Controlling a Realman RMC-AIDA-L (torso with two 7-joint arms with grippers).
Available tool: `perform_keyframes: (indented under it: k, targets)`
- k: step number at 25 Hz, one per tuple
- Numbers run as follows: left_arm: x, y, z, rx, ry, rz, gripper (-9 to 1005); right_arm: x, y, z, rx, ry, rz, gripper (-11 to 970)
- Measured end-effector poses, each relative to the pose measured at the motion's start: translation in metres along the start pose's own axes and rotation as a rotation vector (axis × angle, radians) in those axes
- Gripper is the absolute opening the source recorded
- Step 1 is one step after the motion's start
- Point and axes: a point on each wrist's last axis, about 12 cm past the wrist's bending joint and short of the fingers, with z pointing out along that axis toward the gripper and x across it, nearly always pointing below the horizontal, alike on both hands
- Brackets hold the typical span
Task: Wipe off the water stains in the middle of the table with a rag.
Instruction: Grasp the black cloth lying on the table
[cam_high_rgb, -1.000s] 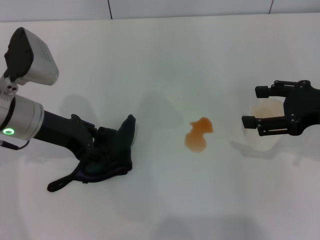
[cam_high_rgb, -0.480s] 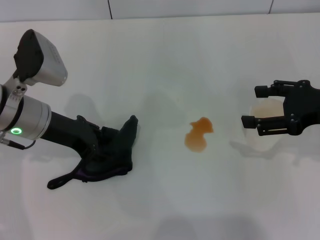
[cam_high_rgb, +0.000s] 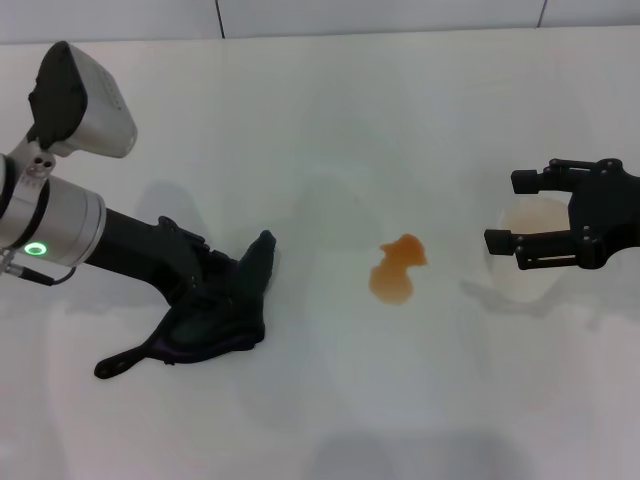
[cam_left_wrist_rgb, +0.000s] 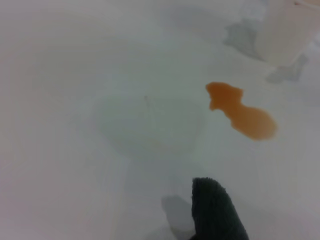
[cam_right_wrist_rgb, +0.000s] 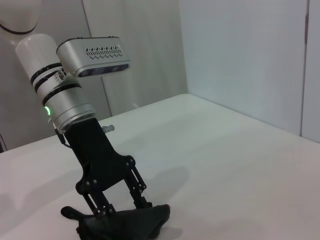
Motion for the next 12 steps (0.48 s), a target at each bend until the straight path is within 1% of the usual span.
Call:
perform_keyframes:
  k: [12]
  targets:
    - [-0.0003, -0.0012, 0.0005, 0.008, -0.003, -0.001, 548, -0.0010, 0.0000, -0.0002, 0.001, -0.001, -0.004, 859]
